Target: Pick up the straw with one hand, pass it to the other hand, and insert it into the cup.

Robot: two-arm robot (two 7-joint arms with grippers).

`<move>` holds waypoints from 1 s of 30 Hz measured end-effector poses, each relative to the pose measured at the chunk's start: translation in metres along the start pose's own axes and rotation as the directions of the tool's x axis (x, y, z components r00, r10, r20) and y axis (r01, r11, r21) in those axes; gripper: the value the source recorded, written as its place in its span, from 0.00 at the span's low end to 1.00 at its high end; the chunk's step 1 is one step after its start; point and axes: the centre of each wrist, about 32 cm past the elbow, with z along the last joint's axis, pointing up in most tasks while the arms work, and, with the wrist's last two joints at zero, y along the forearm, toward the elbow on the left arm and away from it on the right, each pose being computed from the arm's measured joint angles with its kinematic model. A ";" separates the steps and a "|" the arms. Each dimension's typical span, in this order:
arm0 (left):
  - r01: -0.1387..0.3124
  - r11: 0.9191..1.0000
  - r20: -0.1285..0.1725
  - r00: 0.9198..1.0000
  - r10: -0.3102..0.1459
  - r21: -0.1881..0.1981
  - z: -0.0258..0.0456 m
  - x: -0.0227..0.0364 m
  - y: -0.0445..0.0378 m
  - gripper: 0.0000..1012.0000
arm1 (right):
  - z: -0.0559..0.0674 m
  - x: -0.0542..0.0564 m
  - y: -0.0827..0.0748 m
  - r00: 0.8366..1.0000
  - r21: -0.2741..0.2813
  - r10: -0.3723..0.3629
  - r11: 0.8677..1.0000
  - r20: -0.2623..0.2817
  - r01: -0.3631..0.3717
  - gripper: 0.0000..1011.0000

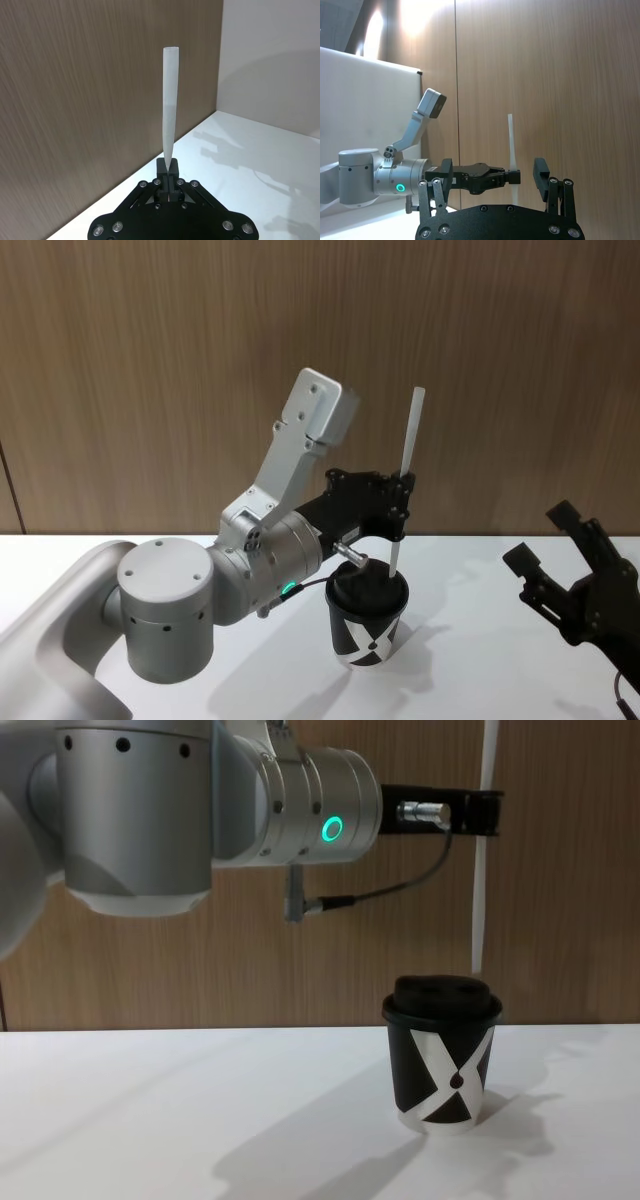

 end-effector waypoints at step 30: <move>0.004 1.000 0.017 1.000 -0.004 0.002 0.0014 -0.0034 -0.0070 0.01 | 0.000 0.000 0.000 1.000 0.000 0.000 1.000 0.000 0.000 0.99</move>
